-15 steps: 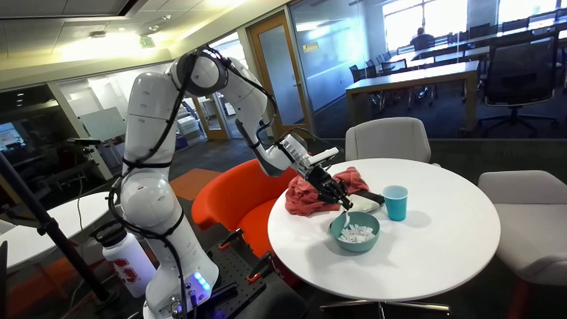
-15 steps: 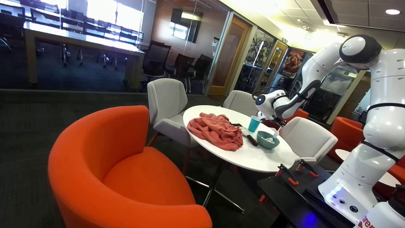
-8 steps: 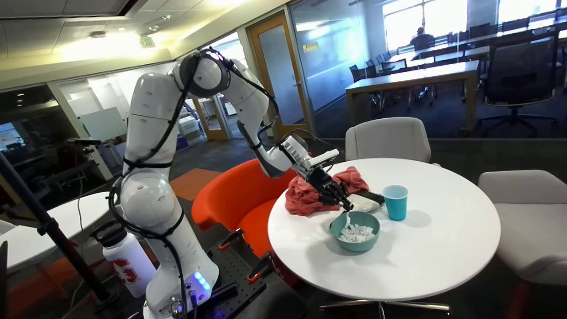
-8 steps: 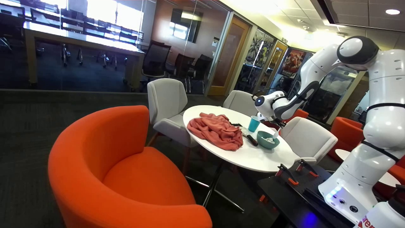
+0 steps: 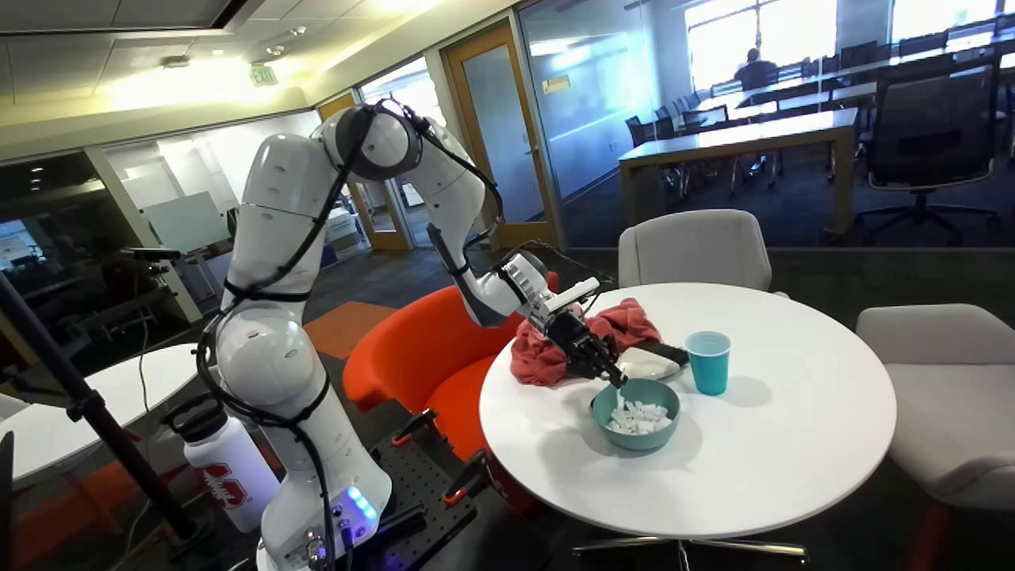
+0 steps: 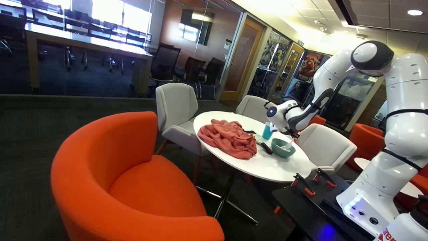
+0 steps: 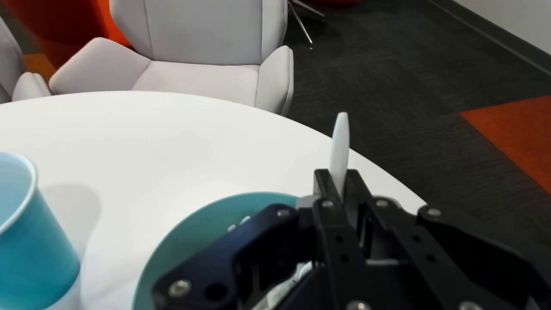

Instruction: Use the spoon to stir the contents of the bowl

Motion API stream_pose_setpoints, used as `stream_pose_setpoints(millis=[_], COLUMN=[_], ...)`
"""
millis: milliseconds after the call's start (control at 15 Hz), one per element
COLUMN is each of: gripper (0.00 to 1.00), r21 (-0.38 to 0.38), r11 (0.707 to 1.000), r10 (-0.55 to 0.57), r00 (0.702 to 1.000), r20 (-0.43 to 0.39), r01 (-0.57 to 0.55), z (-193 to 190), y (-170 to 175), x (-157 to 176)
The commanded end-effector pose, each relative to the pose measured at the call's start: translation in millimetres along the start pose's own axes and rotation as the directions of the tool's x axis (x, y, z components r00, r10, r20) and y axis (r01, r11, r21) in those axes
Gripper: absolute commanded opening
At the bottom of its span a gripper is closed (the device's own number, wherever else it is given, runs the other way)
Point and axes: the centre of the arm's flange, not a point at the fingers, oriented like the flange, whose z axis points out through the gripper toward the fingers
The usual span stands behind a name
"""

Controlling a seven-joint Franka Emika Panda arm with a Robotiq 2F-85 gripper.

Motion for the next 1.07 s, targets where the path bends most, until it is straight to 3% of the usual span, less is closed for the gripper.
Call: stream_pose_setpoints(millis=[0,400,1000], gripper=[0.03,0.03,0.03], r21=[-0.008,0.016,0.024], r11=[1.000,0.998,0.973], r10=[0.028,0.058,0.227], r00=[0.999,0.998,0.973], r20=[0.019,0.034,0.048], r01=[-0.028,-0.058,-0.228], z=[8,35,50], y=[2,-5,3], x=[21,35,19])
